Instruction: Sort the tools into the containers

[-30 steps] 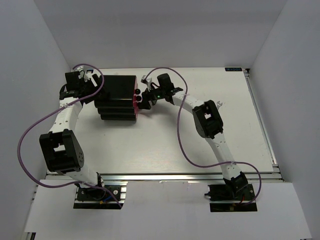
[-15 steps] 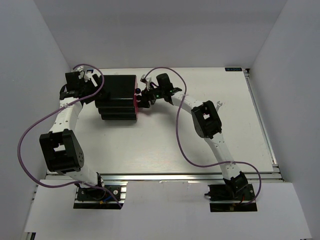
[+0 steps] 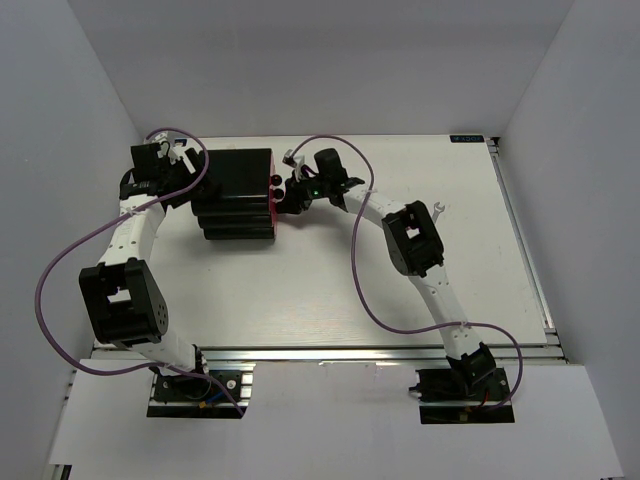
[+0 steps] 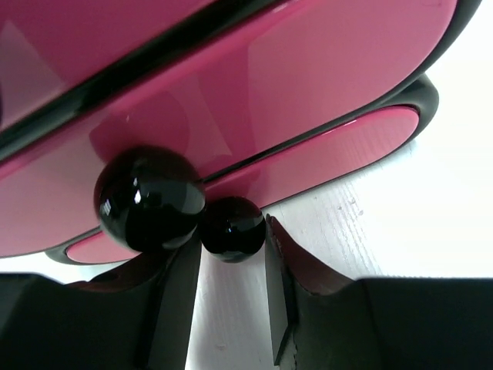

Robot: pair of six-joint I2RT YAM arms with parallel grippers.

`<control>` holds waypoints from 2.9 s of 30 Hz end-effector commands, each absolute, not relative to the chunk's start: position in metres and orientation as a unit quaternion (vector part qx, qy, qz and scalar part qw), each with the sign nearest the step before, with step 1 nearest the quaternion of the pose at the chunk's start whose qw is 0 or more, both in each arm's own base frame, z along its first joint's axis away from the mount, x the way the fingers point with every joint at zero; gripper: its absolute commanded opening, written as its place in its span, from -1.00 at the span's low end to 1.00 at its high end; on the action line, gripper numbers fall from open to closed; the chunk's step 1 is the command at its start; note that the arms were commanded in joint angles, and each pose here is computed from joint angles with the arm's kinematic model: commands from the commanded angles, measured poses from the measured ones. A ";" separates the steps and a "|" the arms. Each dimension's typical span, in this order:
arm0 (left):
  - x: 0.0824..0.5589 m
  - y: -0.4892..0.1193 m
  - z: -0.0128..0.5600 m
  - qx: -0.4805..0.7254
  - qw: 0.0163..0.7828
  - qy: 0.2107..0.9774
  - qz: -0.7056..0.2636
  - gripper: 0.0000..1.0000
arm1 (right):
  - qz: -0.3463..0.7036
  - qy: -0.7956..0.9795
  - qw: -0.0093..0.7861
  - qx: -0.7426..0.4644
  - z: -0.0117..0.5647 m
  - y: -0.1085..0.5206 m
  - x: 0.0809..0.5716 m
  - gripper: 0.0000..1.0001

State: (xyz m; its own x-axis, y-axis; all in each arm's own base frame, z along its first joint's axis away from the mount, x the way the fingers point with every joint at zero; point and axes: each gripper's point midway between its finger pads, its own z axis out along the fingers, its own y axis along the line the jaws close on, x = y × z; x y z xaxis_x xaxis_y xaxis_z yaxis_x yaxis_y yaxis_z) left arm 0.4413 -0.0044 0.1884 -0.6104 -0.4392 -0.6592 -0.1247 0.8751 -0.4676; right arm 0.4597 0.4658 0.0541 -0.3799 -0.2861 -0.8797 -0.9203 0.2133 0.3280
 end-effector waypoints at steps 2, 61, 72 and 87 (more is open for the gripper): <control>0.425 -0.026 0.177 -0.153 0.373 0.888 -0.220 0.78 | 0.460 0.663 0.394 -0.440 0.092 0.464 0.461 -0.40; 0.353 -0.037 0.319 -0.135 0.565 0.774 -0.251 0.42 | 0.012 0.957 0.289 0.001 0.104 0.073 0.382 0.02; 0.340 -0.038 0.321 -0.133 0.565 0.778 -0.240 0.47 | -0.043 0.960 0.272 0.054 0.066 0.039 0.429 0.12; 0.333 -0.031 0.320 -0.166 0.567 0.773 -0.232 0.47 | -0.030 0.966 0.242 0.087 0.027 0.038 0.444 -0.03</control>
